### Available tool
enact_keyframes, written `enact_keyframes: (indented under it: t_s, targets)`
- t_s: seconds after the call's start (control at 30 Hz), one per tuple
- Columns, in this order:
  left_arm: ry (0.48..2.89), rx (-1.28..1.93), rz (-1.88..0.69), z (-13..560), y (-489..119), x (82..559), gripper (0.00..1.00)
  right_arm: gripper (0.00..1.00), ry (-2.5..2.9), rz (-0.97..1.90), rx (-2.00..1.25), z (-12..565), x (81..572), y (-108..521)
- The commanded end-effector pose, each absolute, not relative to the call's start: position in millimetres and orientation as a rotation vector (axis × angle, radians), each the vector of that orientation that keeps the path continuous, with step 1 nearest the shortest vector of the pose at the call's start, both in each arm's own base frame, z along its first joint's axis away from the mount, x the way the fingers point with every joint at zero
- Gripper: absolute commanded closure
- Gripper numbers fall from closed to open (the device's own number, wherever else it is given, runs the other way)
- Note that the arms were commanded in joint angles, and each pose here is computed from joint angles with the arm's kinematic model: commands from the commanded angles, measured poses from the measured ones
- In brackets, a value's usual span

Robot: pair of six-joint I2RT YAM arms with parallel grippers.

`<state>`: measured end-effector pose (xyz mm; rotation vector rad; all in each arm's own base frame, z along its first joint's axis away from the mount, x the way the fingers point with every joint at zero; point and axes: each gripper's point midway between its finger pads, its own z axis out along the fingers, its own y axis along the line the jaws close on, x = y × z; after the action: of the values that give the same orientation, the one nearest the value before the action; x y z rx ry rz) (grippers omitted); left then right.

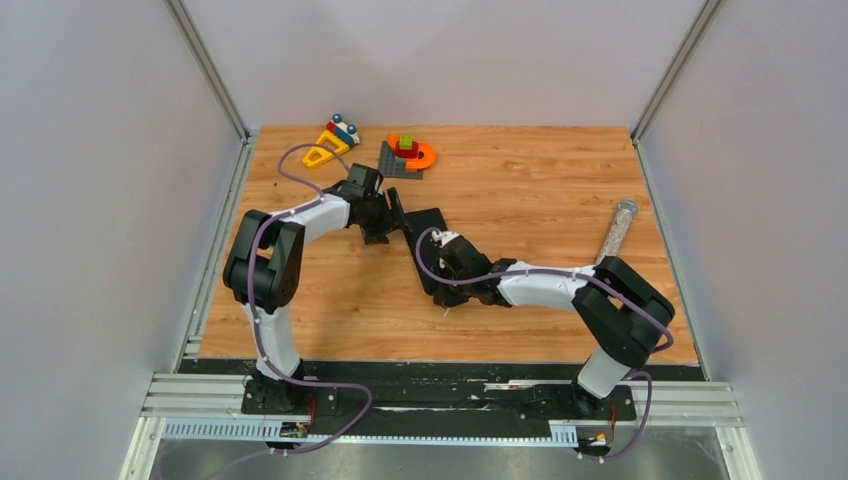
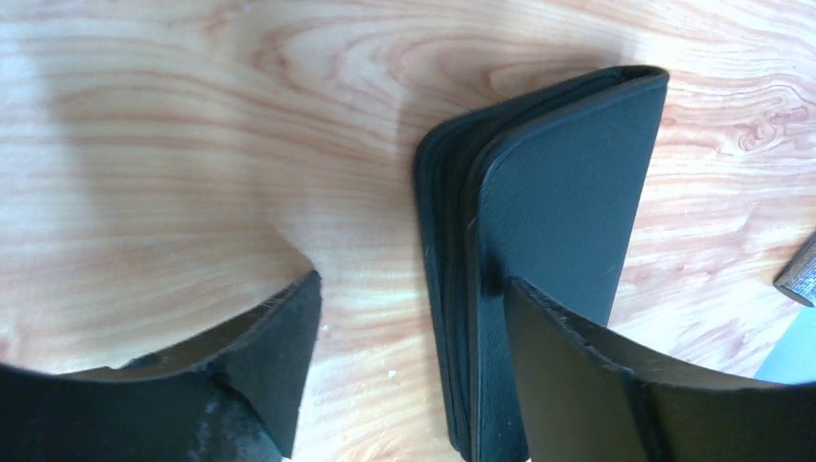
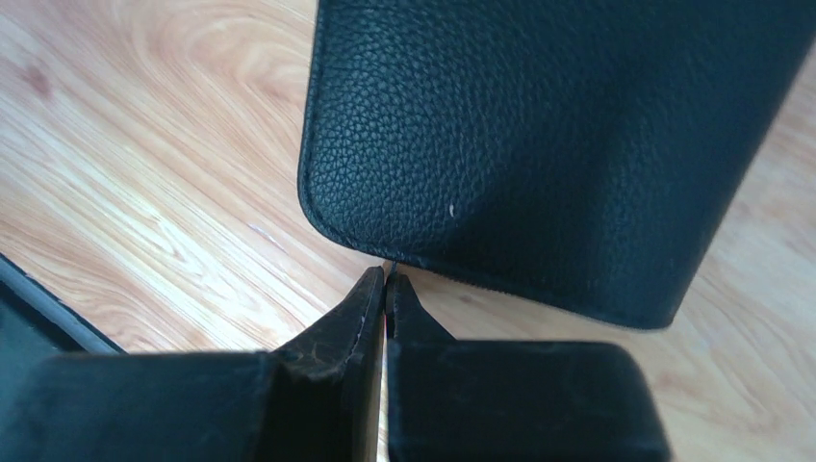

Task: Sort the hair-cutting tools

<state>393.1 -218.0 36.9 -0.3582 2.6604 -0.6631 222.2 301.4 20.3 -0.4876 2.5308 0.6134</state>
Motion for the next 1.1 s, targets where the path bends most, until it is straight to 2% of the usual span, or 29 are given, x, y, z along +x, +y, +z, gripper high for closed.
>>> enact_keyframes:
  t_s: [0.0,0.2,0.37,0.5,0.57,0.8,0.9,1.07]
  targets:
    - [2.618,-0.315,-0.650,57,-205,376,0.19,1.00,2.451,0.747,-0.524,41,241,340]
    - [2.640,-0.348,-0.775,58,-210,328,0.18,1.00,2.429,0.810,-0.556,43,251,365]
    - [2.641,-0.310,-0.877,61,-232,300,0.20,1.00,2.433,0.832,-0.569,40,256,375]
    - [2.663,-0.285,-0.901,57,-247,291,0.26,1.00,2.435,0.844,-0.573,39,256,379]
    - [2.676,-0.275,-0.900,53,-251,290,0.33,1.00,2.434,0.843,-0.572,40,256,378]
    - [2.695,-0.276,-0.806,48,-242,292,0.78,1.00,2.464,0.784,-0.551,35,248,359]
    - [2.704,-0.259,-0.744,46,-237,296,0.92,1.00,2.480,0.733,-0.533,34,240,341]
    - [2.738,-0.209,-0.650,41,-228,297,1.00,1.00,2.500,0.602,-0.491,27,229,299]
